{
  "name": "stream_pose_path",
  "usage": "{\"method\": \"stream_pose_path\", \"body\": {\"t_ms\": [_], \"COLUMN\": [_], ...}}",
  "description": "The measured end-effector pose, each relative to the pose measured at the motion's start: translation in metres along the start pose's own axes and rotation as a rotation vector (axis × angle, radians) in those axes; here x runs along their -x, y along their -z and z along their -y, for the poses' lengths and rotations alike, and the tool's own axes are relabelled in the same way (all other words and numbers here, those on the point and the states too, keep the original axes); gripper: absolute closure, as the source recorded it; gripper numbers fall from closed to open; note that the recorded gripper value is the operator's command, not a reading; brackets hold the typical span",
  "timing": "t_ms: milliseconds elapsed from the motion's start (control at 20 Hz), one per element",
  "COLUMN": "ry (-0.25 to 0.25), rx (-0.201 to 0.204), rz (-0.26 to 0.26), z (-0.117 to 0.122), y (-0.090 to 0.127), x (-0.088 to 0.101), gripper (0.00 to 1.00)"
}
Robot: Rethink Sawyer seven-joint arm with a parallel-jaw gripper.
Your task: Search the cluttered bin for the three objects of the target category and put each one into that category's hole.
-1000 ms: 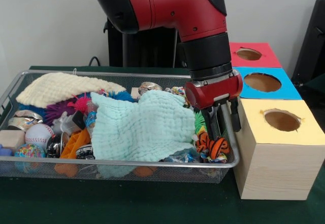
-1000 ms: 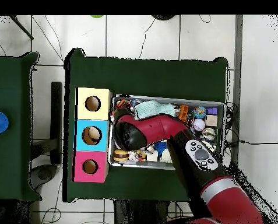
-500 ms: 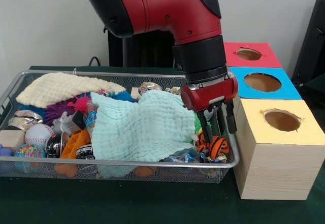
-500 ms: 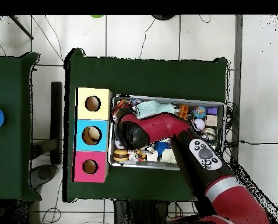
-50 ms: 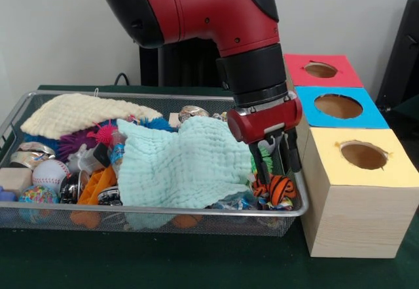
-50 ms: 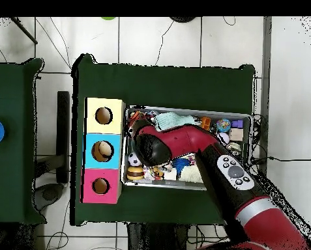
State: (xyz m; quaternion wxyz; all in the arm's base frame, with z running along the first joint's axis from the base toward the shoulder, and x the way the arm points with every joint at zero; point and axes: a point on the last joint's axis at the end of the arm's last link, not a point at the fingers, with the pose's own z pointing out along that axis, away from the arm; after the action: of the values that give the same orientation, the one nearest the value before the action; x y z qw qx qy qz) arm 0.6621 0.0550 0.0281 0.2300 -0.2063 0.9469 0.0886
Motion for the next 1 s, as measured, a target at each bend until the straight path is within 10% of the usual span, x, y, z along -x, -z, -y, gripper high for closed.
{"method": "stream_pose_path", "body": {"t_ms": [1000], "ry": [0.078], "rx": [-0.01], "rz": [0.034], "z": [0.015], "y": [0.006], "x": [-0.009], "gripper": [0.0]}}
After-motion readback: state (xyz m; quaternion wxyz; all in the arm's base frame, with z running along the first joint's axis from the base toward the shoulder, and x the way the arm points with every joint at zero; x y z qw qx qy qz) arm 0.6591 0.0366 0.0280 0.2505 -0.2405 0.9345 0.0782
